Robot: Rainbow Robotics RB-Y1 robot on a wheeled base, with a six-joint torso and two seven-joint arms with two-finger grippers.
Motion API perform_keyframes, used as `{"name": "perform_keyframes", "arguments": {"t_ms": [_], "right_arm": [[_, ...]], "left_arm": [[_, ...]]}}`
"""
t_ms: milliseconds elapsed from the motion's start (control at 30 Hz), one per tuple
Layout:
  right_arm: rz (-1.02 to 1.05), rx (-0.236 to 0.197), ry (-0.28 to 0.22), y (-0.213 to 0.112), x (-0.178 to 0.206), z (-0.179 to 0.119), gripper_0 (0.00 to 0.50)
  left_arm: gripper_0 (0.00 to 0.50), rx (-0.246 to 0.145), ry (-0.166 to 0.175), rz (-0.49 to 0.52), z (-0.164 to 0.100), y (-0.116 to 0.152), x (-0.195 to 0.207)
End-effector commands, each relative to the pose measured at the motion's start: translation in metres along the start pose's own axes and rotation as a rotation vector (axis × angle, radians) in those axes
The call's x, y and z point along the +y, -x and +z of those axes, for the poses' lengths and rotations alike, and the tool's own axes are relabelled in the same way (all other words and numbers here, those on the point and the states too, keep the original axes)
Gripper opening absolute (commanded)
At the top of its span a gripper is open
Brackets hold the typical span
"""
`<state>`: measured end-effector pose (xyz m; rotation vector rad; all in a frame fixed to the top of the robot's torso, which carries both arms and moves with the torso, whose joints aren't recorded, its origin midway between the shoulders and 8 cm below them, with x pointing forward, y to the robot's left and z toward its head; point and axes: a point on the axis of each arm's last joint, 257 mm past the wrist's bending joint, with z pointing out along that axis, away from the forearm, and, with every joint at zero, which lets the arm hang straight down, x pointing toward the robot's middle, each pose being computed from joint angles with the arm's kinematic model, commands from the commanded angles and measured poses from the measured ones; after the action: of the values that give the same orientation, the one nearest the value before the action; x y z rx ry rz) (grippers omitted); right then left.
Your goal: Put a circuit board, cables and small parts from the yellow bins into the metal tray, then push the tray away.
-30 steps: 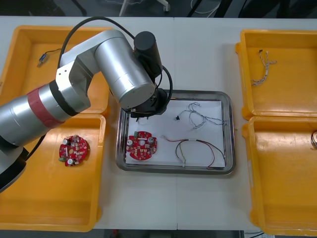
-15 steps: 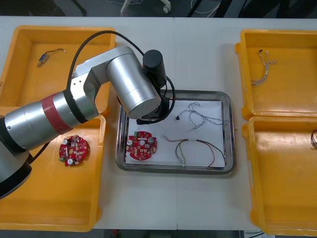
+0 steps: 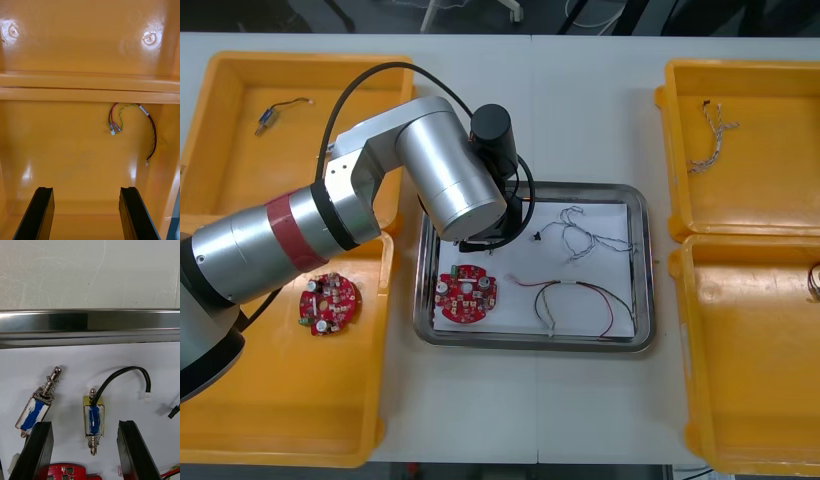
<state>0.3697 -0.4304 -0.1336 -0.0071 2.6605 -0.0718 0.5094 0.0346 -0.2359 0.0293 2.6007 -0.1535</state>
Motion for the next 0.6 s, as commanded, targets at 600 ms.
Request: {"name": "perform_keyframes", "arguments": {"t_ms": [600], "right_arm": [[-0.048,-0.033,0.020,0.003,0.020,-0.013,0.500]], "left_arm": [[0.500,-0.059,-0.024,-0.094,-0.071,0.036,-0.009]]}}
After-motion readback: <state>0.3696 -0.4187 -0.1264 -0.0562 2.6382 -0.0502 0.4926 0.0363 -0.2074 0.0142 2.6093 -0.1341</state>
